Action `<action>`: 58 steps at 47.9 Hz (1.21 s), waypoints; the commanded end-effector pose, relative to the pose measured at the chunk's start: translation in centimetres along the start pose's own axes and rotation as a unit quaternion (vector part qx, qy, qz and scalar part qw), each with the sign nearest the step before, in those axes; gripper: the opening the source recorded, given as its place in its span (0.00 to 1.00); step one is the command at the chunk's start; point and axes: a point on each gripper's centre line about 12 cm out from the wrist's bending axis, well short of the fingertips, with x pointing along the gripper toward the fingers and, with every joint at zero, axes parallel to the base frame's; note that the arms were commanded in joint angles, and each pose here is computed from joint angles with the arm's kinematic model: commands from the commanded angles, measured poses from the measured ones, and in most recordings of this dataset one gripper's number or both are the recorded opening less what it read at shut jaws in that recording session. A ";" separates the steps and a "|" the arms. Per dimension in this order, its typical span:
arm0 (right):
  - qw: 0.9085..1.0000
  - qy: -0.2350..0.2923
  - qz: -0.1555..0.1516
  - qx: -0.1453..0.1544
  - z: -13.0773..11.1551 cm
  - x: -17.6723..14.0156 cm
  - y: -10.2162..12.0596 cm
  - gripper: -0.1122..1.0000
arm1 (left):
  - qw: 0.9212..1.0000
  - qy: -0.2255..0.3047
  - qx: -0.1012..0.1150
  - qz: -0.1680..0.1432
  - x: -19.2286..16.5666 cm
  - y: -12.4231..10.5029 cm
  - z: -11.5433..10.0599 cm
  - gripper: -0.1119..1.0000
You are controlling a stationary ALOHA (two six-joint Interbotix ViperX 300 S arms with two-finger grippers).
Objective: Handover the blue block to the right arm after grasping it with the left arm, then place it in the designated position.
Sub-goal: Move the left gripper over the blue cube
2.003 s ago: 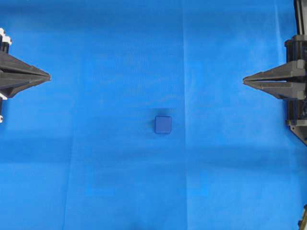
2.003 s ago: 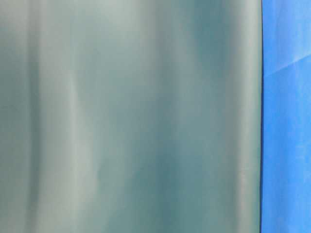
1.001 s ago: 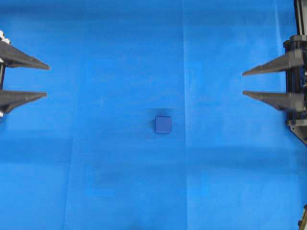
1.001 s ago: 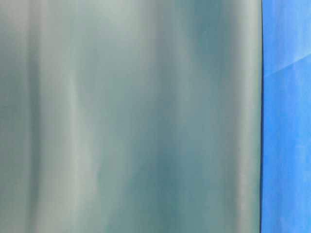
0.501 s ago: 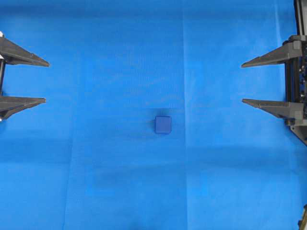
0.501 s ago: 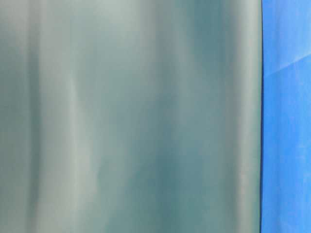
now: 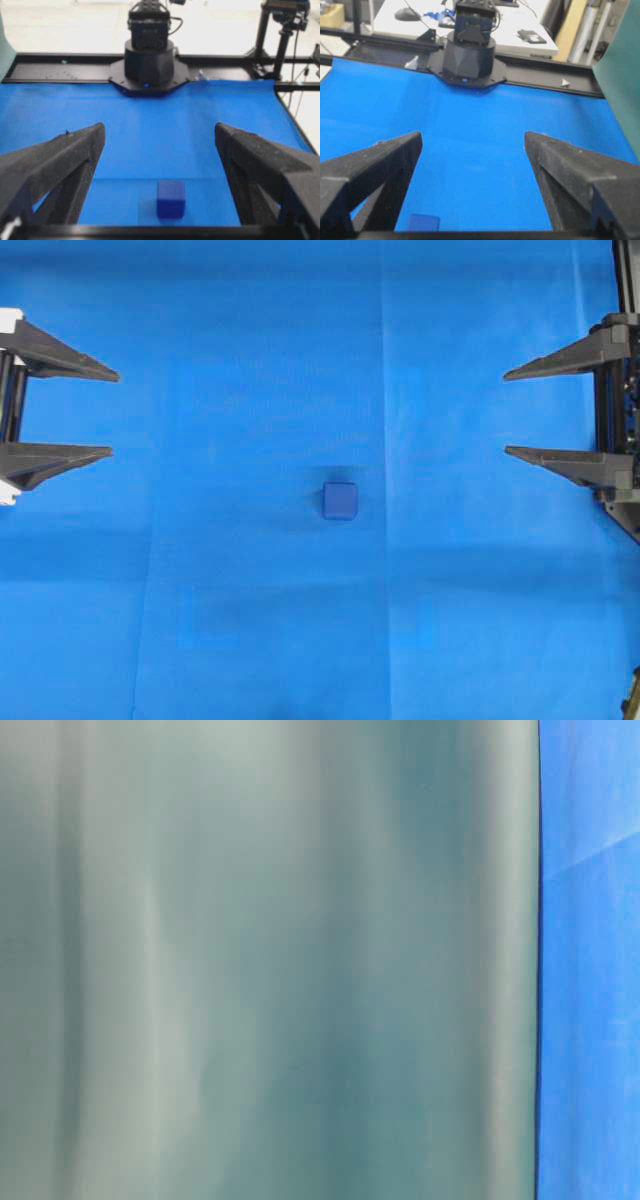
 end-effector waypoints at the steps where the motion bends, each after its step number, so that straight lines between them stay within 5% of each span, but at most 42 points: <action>1: 1.000 -0.016 0.001 0.002 1.2 0.3 0.0 0.97 | 1.000 -0.015 0.000 -0.002 1.3 -0.1 1.0 0.94; 39: 1.000 -0.021 -0.001 0.001 1.6 0.4 0.0 0.97 | 1.000 0.029 0.001 -0.003 17.6 -0.2 1.4 0.94; 58: 1.000 -0.021 -0.001 0.002 1.6 0.5 0.0 0.97 | 0.999 0.049 0.008 -0.003 21.6 -0.2 1.1 0.94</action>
